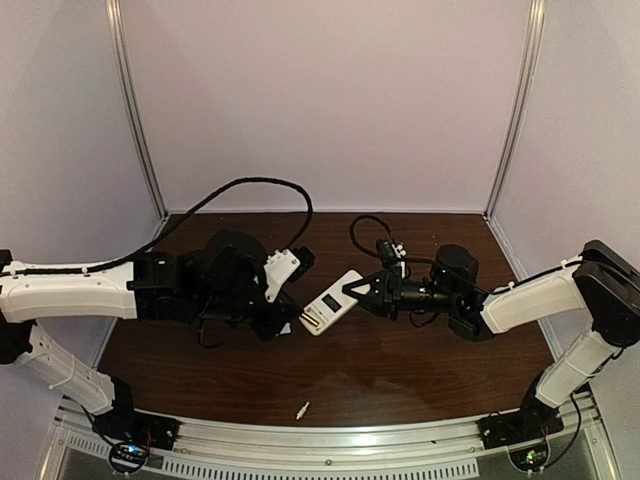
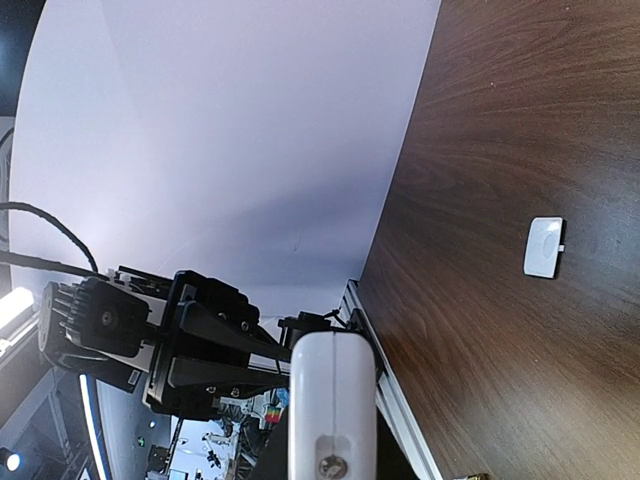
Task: Load the batteries into the remote control
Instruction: Adjust the battery in the battery compartment.
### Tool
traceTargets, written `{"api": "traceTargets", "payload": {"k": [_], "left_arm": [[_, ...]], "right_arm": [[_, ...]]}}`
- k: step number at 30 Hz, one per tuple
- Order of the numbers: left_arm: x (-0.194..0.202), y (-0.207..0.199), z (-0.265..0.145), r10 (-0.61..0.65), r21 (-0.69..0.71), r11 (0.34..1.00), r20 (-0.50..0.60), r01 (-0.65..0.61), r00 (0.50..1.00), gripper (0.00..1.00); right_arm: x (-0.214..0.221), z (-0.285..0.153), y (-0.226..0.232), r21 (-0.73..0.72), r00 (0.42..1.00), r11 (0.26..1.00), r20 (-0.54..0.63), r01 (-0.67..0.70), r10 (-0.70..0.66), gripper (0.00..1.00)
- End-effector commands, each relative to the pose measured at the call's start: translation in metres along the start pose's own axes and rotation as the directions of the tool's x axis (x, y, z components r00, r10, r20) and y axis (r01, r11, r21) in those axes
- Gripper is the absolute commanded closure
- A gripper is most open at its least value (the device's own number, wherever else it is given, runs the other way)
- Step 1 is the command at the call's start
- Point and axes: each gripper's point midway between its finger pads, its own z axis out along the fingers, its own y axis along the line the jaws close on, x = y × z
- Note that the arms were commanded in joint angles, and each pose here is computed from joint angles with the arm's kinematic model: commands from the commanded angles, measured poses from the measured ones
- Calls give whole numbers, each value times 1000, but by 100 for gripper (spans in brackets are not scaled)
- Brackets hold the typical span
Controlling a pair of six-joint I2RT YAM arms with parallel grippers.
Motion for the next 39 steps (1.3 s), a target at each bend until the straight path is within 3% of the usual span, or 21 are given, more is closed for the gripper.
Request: {"api": "traceTargets", "payload": {"k": [1, 11, 32, 39], "left_arm": [[-7, -4, 3, 35, 15, 999, 3, -35, 999, 91], [-8, -9, 4, 73, 35, 997, 4, -73, 997, 91], [24, -20, 22, 116, 109, 989, -109, -104, 987, 95], [26, -8, 11, 87, 51, 995, -100, -82, 991, 89]], "right_arm": [[-6, -1, 25, -85, 999, 995, 14, 52, -51, 100], [-4, 0, 23, -86, 999, 995, 4, 47, -47, 100], [-5, -1, 38, -138, 995, 985, 11, 104, -103, 100], [-4, -2, 38, -140, 995, 985, 7, 100, -100, 100]]}}
